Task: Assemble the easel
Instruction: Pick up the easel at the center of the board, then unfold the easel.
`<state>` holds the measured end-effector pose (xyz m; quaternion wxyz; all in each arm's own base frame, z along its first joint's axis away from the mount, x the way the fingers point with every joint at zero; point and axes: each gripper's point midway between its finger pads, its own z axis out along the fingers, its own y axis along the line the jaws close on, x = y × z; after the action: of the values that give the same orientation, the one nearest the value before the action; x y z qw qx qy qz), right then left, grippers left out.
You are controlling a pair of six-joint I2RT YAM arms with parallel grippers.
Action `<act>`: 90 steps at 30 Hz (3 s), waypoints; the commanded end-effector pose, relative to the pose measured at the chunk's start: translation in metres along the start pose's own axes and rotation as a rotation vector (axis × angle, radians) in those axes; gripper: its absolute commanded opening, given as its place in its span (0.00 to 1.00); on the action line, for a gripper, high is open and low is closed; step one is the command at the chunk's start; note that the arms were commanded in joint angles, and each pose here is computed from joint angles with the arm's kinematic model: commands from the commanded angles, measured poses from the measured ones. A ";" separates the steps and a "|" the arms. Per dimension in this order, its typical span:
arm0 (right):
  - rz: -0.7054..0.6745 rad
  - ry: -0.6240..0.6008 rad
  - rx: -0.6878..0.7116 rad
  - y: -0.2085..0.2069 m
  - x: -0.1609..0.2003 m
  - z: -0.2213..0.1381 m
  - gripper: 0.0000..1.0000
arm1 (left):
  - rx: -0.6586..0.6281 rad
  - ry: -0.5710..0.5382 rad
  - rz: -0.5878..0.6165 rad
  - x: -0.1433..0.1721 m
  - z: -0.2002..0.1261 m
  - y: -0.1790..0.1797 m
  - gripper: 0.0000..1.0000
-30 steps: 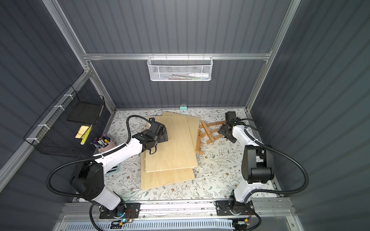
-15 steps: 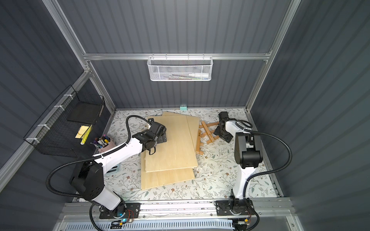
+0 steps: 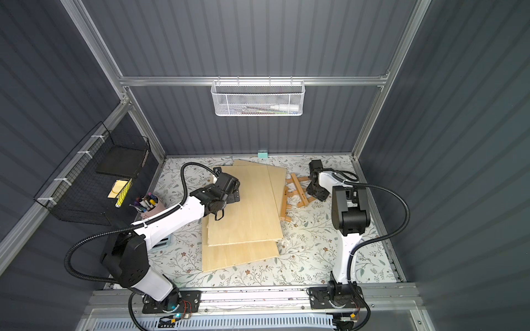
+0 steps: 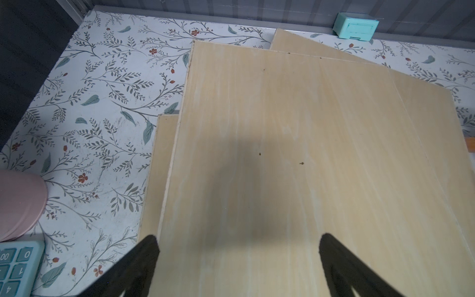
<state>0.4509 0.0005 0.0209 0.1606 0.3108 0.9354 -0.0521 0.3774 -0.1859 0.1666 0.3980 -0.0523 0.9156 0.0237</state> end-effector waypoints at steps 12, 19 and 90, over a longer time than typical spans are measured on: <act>0.174 -0.004 -0.193 -0.045 -0.045 -0.055 0.10 | 0.049 -0.002 0.069 -0.005 -0.003 -0.022 0.99; 0.160 0.026 -0.316 -0.067 -0.048 -0.110 0.10 | 0.124 0.007 0.104 -0.005 -0.004 -0.046 0.99; -0.191 -0.016 -1.090 0.022 0.044 -0.340 0.05 | 0.780 -0.049 -0.100 -0.028 0.006 -0.162 0.99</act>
<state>0.3424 0.1116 0.2908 0.2582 0.1267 0.8701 0.4003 0.4097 -0.3563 0.1819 0.4001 0.0653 0.8315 -0.3799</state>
